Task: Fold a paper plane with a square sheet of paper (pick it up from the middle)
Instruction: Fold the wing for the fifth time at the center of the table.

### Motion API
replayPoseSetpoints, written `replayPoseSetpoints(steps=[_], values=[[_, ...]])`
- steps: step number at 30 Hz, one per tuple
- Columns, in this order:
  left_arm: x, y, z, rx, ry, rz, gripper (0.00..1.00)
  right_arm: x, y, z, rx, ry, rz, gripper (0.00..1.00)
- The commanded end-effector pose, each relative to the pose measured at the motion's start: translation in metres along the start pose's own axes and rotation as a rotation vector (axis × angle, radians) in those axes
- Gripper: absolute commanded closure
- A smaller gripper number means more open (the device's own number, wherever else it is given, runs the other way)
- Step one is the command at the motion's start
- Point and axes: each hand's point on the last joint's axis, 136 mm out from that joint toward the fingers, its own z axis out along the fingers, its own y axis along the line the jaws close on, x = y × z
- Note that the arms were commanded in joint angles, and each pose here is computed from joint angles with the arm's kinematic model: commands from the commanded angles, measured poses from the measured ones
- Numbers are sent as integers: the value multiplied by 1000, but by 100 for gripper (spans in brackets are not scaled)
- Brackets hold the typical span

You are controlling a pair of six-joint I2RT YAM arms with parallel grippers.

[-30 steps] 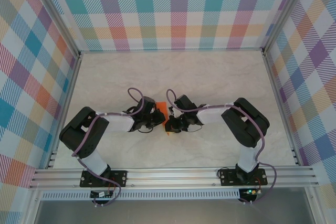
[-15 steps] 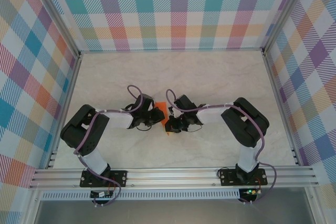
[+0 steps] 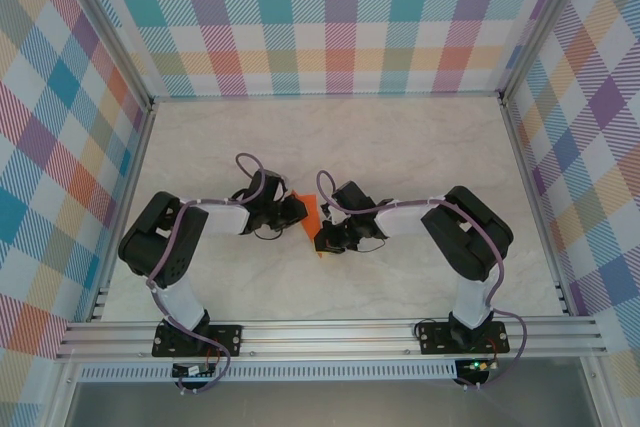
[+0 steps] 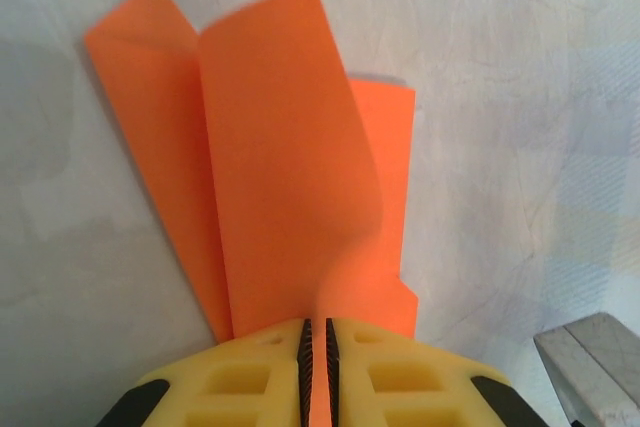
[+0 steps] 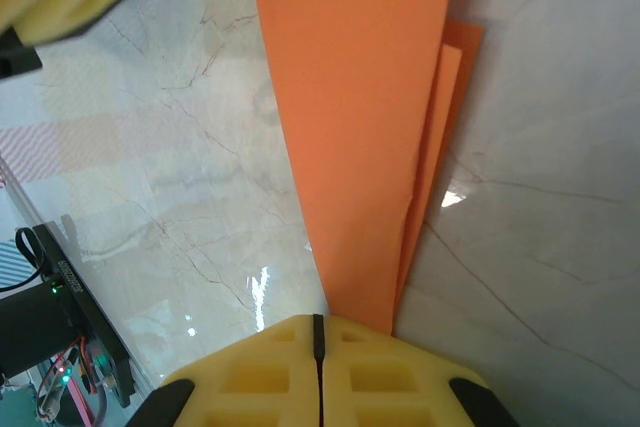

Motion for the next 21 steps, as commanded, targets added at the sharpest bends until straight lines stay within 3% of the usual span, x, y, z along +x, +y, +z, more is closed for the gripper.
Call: replayPoseSetpoints(steps=[1,21], values=[[-26,25,2,-99,-65,12,84,49,-72,7,239,125,132,94],[-79,45,0,-170,-91,39,84,55,-79,5,259,127,143,94]])
